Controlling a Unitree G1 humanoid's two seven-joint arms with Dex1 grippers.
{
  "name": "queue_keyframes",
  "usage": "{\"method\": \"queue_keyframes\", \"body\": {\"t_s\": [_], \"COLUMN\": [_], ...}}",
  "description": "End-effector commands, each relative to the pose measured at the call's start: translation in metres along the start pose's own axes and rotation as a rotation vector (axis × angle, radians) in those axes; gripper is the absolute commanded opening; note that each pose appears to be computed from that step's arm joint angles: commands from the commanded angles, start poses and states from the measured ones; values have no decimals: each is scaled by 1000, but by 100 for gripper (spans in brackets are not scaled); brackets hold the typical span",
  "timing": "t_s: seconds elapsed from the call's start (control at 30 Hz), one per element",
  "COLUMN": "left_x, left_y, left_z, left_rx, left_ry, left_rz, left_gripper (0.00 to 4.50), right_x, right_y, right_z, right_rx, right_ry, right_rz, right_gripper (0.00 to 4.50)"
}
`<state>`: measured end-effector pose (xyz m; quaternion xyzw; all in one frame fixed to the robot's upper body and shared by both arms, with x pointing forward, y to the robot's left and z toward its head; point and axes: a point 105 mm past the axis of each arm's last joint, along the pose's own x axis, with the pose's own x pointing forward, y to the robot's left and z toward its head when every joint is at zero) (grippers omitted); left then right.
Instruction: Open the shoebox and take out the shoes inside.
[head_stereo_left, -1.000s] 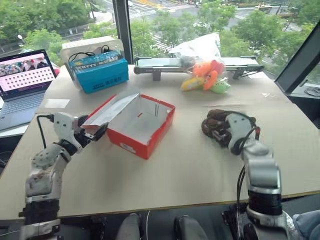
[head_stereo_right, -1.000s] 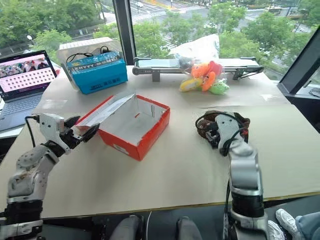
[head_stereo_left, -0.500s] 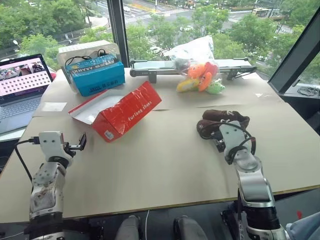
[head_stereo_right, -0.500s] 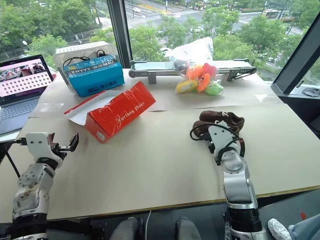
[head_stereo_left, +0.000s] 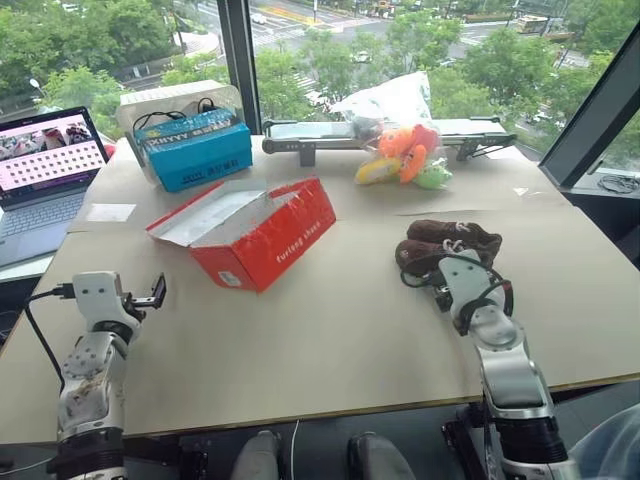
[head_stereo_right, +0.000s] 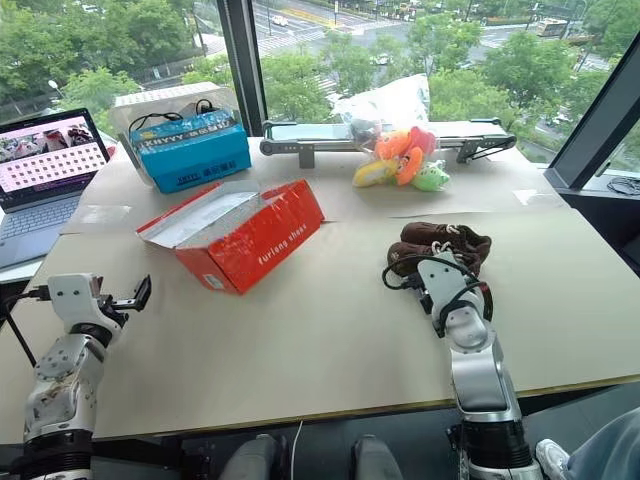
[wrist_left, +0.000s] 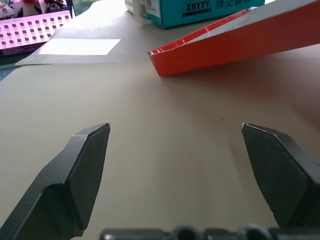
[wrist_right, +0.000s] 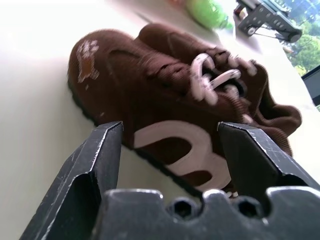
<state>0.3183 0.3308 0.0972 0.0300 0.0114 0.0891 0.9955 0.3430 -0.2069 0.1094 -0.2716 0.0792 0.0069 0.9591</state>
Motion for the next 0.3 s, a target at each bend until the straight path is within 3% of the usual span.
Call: {"method": "queue_keyframes", "body": {"t_s": [0.03,0.3], "left_x": [2,6], "left_y": [0,-9], "left_z": [15,16], "left_rx": [18,-2], "left_ry": [-58,-70], "left_rz": [-13,-70], "left_gripper": [450,450], "right_x": [-4,-4], "right_y": [-11,-17], "right_z": [13,9], "right_rx": [-20,-13], "right_ry": [-55,-49], "right_rz": [-41,-64], "right_gripper": [361,361]}}
